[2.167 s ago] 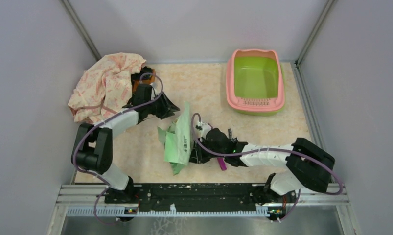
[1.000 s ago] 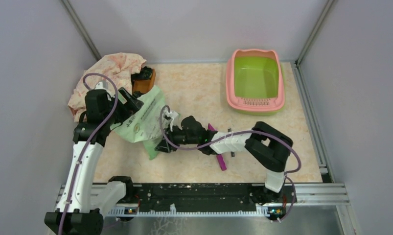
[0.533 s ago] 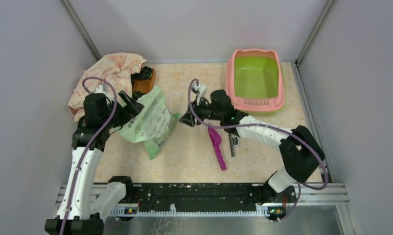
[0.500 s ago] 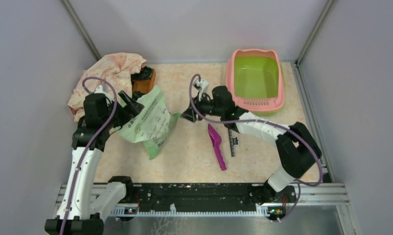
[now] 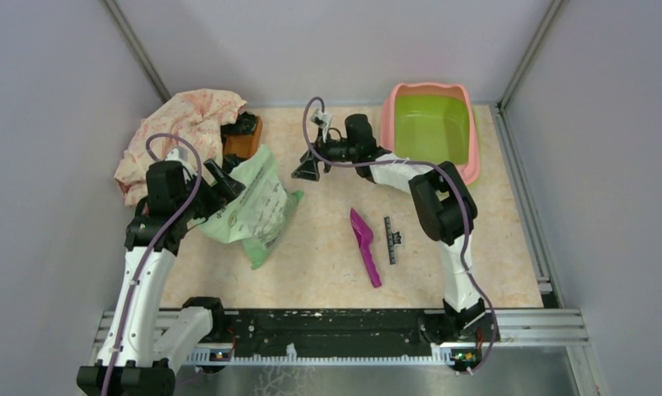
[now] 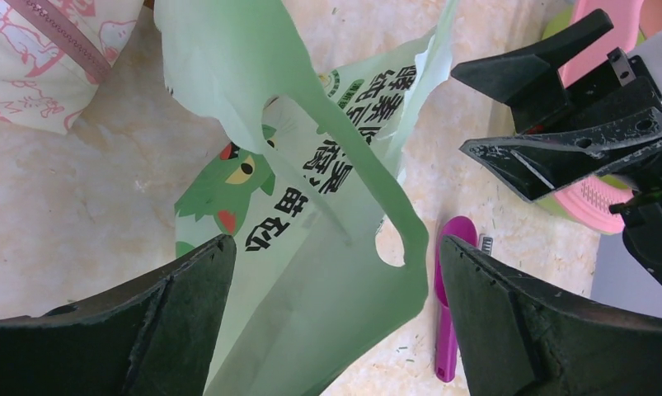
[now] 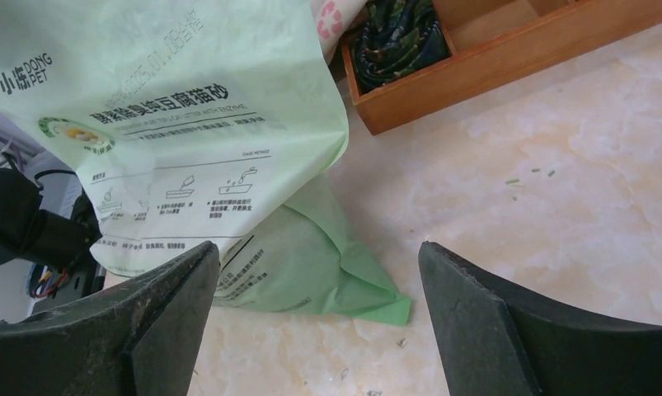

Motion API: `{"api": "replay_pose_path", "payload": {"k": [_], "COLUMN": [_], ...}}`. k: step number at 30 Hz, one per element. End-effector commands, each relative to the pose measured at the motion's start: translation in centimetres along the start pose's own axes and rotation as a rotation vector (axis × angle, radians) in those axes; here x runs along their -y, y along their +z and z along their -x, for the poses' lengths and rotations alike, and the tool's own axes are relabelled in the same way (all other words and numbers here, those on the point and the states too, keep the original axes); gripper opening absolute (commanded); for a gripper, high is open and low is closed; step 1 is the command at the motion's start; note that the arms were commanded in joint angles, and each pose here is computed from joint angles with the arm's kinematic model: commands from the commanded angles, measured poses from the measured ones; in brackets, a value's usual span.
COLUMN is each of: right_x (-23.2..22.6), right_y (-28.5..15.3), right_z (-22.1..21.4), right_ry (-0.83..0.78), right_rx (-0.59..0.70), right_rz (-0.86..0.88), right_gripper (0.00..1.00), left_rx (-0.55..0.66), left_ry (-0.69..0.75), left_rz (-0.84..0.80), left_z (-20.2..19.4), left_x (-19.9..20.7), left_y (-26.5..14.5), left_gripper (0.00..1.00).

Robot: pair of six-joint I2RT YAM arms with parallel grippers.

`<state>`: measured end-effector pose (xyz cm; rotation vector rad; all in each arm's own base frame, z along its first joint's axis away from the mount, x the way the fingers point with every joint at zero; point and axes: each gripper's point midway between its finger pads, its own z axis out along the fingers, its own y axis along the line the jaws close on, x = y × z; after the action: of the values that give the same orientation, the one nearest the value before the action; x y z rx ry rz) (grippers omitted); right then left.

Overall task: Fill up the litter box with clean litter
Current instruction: Open the cat litter bag at the center of the board.

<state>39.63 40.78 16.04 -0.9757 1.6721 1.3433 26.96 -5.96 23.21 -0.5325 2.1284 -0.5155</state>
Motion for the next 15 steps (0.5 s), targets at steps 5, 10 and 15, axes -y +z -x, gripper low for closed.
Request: {"api": "replay_pose_path", "payload": {"k": [5, 10, 15], "right_x": [-1.0, -0.6, -0.2], "right_y": [1.9, 3.0, 3.9], "right_z": [5.4, 6.4, 6.8], "right_ry": [-0.231, -0.258, -0.279], "right_rx": [0.192, 0.259, 0.299], "right_rz": [0.162, 0.229, 0.293], "right_gripper": [0.91, 0.91, 0.91], "left_rx": [-0.030, -0.046, -0.051], "left_ry": [0.033, 0.034, 0.030], "left_rz": [0.004, 0.005, -0.007], "left_z": [-0.2, -0.4, -0.4], "left_x": [0.0, 0.0, 0.3], "left_y": [-0.5, -0.4, -0.8], "left_gripper": [0.98, 0.98, 0.98]}}
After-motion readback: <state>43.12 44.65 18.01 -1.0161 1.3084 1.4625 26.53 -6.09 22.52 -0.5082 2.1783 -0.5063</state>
